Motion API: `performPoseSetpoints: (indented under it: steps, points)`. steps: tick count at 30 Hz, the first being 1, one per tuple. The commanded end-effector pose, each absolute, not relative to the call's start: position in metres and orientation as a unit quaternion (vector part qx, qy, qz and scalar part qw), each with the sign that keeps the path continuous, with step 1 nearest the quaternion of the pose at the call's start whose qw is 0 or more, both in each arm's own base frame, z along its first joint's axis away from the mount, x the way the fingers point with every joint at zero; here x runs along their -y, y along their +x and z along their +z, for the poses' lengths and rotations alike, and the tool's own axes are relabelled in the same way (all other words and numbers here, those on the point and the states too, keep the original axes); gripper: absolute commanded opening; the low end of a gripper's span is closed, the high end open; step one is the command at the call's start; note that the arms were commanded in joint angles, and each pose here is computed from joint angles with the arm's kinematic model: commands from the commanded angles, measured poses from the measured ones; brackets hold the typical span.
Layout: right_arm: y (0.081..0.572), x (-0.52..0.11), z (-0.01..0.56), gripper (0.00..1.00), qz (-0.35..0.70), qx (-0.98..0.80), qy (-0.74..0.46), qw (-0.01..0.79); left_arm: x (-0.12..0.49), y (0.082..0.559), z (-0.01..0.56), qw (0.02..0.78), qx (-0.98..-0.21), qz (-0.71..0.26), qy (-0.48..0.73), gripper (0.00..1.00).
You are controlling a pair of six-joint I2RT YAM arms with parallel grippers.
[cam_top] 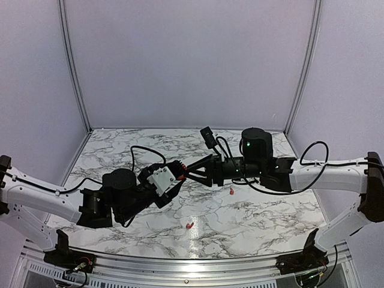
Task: Insert the wireless bluetooth earbuds into the charging case
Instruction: Pass from the left arm to the right
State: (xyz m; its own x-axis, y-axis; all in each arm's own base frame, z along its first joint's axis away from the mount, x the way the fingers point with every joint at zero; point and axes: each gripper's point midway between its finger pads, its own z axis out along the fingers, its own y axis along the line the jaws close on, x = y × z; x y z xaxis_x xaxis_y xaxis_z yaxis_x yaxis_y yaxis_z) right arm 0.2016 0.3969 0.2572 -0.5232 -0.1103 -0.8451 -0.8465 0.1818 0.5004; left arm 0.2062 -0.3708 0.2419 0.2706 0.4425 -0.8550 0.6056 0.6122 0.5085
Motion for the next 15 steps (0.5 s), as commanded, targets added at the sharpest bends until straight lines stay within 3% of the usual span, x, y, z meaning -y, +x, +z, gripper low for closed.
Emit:
performPoseSetpoints:
  steps: [1, 15]
  points:
    - [0.2020, -0.4092, 0.2882, 0.48, 0.558, -0.657, -0.347, 0.370, 0.3765, 0.2074, 0.2654, 0.692, -0.598, -0.077, 0.397, 0.36]
    - [0.2037, -0.4172, 0.2838, 0.38, 0.566, -0.653, -0.347, 0.365, 0.3740, 0.2120, 0.2710, 0.704, -0.602, -0.056, 0.373, 0.39]
